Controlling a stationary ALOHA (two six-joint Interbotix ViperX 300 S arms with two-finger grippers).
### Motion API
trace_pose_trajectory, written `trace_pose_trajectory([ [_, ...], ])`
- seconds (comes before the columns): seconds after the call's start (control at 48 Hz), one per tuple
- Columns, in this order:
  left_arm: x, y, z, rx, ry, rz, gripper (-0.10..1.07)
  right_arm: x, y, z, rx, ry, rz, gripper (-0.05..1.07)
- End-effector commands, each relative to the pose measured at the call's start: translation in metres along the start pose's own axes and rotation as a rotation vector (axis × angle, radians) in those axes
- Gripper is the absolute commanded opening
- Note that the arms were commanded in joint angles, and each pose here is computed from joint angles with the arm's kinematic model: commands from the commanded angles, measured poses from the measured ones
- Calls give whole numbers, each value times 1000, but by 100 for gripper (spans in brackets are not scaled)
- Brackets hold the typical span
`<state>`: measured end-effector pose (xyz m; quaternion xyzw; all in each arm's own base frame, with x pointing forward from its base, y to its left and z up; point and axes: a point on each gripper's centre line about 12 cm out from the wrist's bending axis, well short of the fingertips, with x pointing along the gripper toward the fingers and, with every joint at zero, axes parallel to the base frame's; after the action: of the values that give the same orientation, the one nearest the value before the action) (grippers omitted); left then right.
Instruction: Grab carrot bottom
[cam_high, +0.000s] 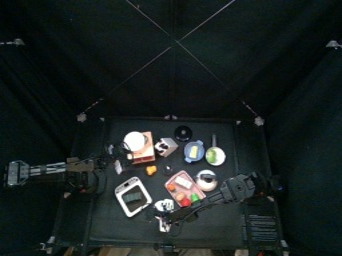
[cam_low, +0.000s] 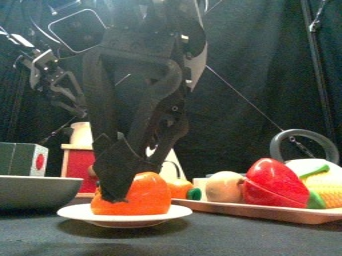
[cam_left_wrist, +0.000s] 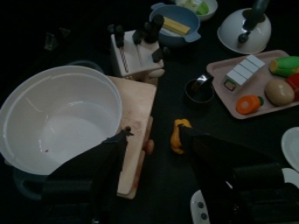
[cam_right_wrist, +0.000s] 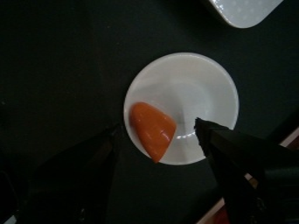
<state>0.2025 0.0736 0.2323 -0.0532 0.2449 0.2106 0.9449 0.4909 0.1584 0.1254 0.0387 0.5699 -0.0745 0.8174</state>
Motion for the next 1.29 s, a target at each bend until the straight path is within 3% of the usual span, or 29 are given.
trace_pose_trajectory([
  [0.0, -1, 0, 6, -5, -16, -1, 87, -12, -1, 9, 9, -33, 17, 95],
  [0.521, -1, 0, 5, -2, -16, -1, 87, -5, -4, 5, 11, -15, 6, 75],
  [1.271, -1, 0, 5, -3, -14, -2, 87, -40, -6, 17, 22, -80, 33, 73],
])
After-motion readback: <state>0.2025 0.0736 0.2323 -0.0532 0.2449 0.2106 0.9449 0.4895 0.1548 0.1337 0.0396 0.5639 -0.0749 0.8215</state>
